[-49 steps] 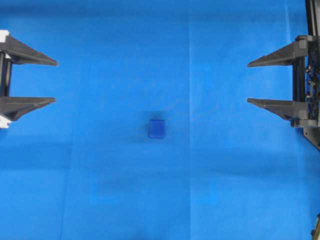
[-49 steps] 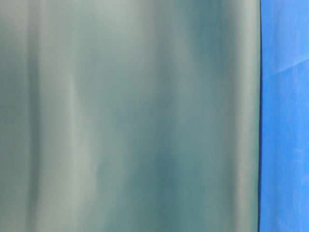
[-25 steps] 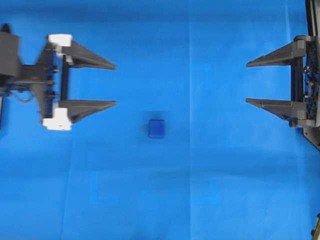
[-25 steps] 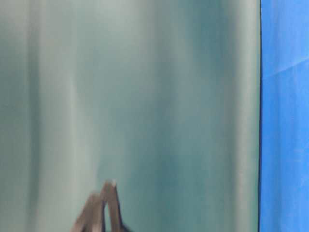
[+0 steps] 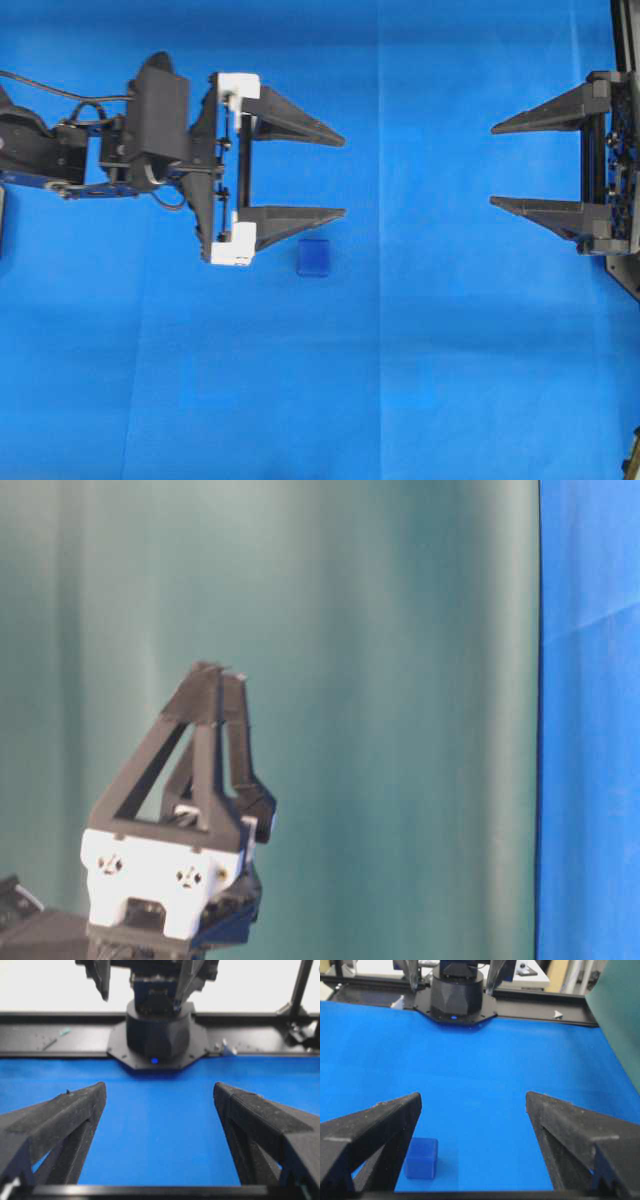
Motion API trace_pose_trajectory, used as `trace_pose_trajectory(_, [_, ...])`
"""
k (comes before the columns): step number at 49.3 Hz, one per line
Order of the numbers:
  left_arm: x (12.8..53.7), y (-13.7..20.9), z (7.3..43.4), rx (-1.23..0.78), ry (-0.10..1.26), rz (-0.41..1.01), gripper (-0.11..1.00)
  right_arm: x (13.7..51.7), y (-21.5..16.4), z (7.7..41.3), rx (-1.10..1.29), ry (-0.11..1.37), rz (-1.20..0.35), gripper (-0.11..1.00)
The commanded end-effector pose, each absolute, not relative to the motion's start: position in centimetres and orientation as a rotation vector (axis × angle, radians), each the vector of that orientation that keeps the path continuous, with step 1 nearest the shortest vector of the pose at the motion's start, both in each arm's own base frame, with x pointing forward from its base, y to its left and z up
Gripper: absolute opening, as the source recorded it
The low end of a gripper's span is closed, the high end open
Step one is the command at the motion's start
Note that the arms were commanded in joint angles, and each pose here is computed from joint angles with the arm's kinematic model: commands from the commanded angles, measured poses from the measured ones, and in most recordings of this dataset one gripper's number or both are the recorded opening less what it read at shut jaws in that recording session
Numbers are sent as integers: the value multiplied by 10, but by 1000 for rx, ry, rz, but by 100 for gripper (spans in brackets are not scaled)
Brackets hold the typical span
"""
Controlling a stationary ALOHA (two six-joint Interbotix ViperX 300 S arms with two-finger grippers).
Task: Handover the blue block to the right arm after grasping it with the left arm, then place it in the designated position.
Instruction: 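Lower the open left gripper over the blue cube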
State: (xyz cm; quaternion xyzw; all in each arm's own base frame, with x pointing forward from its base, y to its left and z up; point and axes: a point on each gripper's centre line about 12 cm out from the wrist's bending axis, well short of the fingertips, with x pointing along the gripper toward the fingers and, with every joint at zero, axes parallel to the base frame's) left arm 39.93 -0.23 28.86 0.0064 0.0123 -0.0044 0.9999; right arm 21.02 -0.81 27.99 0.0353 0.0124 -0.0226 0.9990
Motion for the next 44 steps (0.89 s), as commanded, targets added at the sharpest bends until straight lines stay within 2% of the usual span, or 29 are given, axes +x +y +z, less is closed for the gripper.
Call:
trace_pose_trajectory(1, [403,-3,301,14,8,-11,92,213,-9,292,72,-10,-46,98])
trace_pose_trajectory(15, [407,-5,294,-15,152,-12,92,214,-8,293,70,-13,-45,98])
trace_pose_trajectory(26, [417,-4,285,-41,437,0,92,214,-9,293,69,-12,-46,98])
trace_pose_trajectory(44, [432,-12,277,-15,832,-8,92,214,-9,293,67,-9,-46,98])
